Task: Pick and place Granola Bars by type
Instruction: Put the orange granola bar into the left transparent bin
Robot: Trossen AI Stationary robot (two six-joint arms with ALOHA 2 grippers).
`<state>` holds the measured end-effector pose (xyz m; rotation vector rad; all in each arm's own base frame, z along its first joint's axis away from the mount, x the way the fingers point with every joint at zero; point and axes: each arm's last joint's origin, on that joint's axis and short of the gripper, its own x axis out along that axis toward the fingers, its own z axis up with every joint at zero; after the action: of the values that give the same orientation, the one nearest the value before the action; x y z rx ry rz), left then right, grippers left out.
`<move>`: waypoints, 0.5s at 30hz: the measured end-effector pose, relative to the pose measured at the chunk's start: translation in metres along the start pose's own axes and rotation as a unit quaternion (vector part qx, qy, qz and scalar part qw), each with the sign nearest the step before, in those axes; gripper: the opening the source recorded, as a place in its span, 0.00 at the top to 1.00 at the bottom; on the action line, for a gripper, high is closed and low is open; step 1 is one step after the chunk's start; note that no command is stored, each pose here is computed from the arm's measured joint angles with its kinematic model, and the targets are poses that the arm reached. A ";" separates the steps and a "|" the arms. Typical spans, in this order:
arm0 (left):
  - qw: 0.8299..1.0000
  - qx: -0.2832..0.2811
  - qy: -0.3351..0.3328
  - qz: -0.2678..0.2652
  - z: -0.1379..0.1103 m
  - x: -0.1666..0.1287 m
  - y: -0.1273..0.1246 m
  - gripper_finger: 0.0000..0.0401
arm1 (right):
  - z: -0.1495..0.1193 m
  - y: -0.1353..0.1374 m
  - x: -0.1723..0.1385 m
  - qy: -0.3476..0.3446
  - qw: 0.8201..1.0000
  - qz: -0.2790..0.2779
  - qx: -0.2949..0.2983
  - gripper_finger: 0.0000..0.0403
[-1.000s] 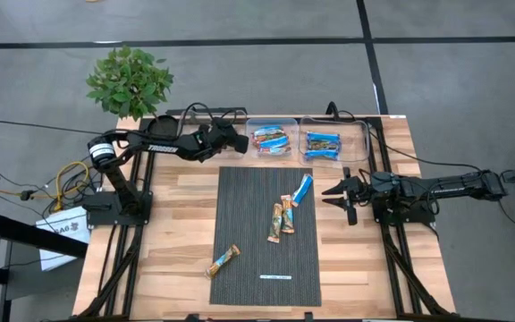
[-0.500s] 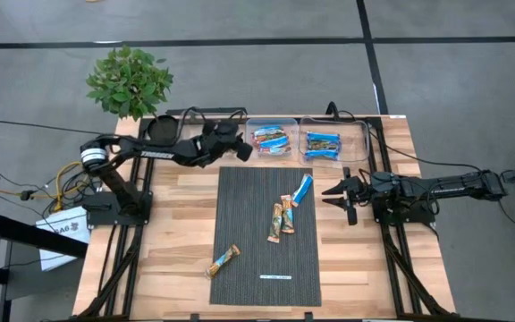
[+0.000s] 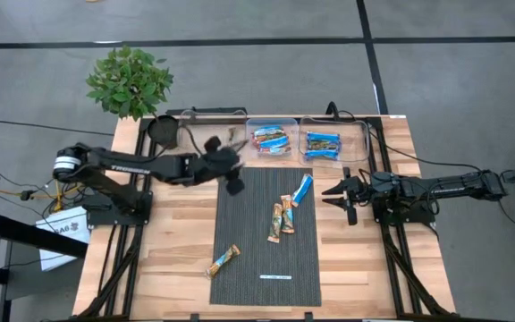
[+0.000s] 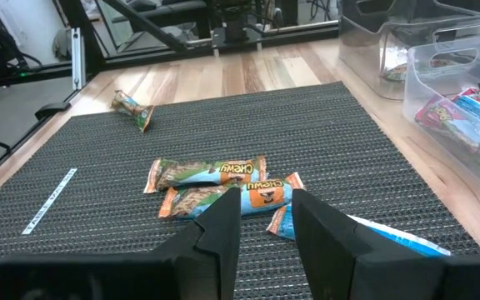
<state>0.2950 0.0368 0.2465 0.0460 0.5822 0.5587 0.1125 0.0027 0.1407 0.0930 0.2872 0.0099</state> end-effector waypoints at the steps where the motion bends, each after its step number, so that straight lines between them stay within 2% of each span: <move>1: 1.000 0.010 0.005 -0.025 -0.001 -0.005 -0.006 0.68 | 0.000 0.000 0.000 0.000 1.000 0.000 0.000 0.75; 4: 0.993 0.037 0.027 -0.106 -0.008 -0.018 -0.027 0.68 | 0.000 0.000 0.000 0.000 1.000 0.000 0.000 0.75; 9: 0.972 0.059 0.046 -0.224 -0.017 -0.040 -0.061 0.68 | 0.000 0.000 0.000 0.000 1.000 0.000 0.000 0.75; 15: 0.956 0.050 0.069 -0.282 -0.027 -0.061 -0.087 0.68 | 0.000 0.000 0.000 0.000 1.000 0.000 0.000 0.75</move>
<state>0.2805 -0.0714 0.2381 -0.0645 0.7229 -0.0253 0.1124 0.0027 0.1407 0.0930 0.2869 0.0100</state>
